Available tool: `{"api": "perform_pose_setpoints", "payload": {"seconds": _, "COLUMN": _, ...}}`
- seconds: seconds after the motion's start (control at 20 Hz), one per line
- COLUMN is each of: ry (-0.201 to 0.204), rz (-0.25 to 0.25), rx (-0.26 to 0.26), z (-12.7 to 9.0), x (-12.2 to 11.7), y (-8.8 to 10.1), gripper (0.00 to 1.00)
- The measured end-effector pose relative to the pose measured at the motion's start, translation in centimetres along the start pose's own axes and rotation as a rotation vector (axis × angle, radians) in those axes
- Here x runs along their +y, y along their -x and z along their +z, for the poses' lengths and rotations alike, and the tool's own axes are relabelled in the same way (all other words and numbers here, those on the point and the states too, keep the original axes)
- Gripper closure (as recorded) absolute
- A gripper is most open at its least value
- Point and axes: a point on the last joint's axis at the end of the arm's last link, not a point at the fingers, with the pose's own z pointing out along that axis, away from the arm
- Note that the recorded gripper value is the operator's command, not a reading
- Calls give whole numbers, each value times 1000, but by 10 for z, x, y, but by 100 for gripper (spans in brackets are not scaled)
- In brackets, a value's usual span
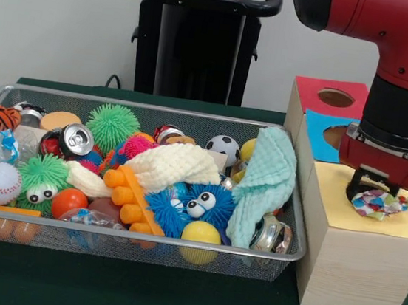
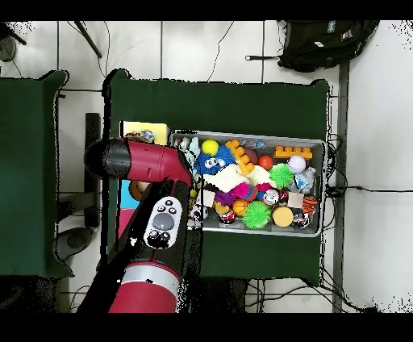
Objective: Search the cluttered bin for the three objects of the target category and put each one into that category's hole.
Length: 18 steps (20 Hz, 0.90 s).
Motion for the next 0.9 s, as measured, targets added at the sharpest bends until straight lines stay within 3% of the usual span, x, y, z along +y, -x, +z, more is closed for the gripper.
{"api": "perform_pose_setpoints", "payload": {"seconds": 0.75, "ry": 11, "rz": 7, "rx": 2, "z": 0, "x": 0, "y": 1, "gripper": 0}}
{"api": "perform_pose_setpoints", "payload": {"seconds": 0.8, "ry": 10, "rz": 8, "rx": 3, "z": 0, "x": 0, "y": 0, "gripper": 100}}
{"api": "perform_pose_setpoints", "payload": {"seconds": 0.9, "ry": 9, "rz": 8, "rx": 4, "z": 0, "x": -1, "y": 0, "gripper": 100}}
